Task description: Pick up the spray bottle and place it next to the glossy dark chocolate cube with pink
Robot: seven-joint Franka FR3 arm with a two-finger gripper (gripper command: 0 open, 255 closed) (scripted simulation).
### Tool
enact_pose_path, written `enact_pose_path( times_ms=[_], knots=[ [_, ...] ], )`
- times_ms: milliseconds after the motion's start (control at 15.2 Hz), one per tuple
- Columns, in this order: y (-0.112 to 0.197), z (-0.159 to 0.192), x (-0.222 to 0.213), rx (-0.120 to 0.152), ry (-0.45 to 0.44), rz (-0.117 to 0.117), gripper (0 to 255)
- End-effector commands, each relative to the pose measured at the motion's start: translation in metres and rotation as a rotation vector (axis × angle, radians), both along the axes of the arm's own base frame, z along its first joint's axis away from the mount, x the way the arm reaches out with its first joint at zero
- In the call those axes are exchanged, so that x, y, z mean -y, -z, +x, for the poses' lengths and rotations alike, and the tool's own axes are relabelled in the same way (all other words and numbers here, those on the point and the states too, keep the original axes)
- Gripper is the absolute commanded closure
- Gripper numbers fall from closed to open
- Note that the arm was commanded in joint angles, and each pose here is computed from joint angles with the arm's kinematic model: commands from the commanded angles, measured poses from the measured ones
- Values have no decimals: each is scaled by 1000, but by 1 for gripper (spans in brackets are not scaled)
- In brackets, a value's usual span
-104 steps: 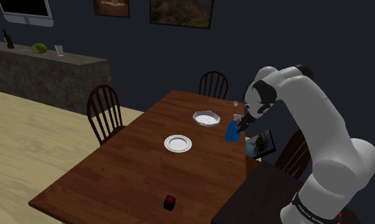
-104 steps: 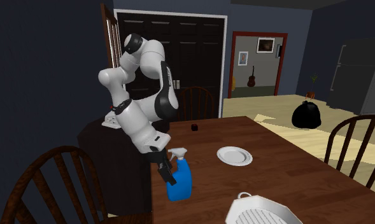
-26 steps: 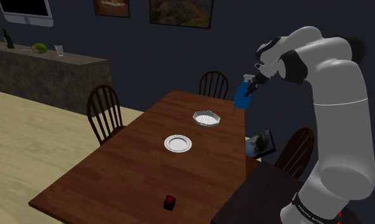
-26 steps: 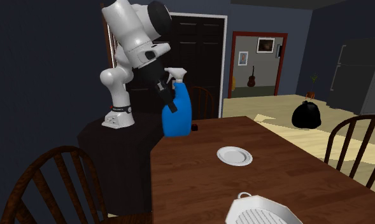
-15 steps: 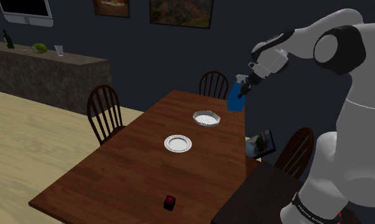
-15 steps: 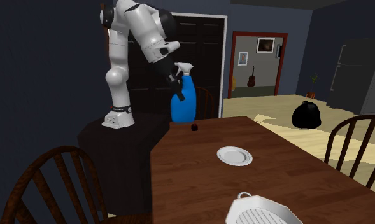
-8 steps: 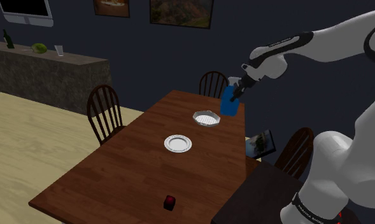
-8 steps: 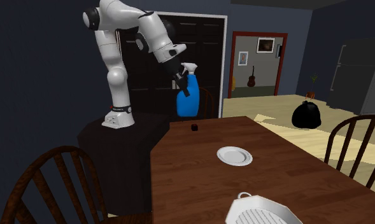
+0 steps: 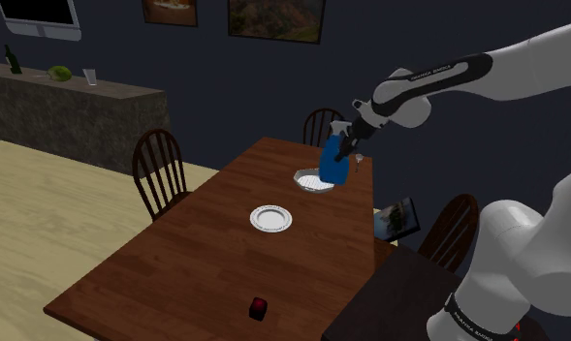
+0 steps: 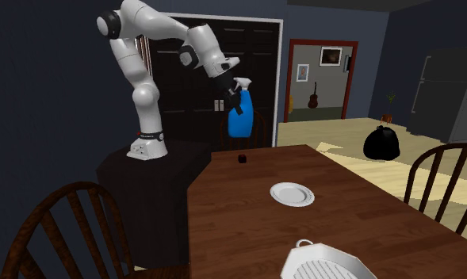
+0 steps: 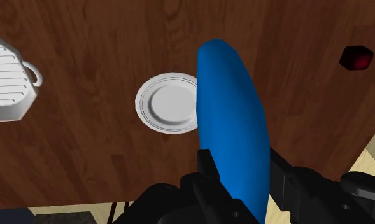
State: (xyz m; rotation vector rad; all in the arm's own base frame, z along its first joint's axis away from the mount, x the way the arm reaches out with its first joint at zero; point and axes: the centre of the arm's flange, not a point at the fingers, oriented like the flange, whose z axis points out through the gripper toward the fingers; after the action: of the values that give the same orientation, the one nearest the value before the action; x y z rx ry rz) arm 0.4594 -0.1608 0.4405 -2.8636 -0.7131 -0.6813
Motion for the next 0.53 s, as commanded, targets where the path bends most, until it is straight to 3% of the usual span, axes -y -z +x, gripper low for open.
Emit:
enact_pose_path(
  times_ms=[0, 462],
  knots=[
    [-4, -2, -29, 1, 2, -1, 255],
    [-4, -3, -121, 1, 2, -1, 255]
  ],
)
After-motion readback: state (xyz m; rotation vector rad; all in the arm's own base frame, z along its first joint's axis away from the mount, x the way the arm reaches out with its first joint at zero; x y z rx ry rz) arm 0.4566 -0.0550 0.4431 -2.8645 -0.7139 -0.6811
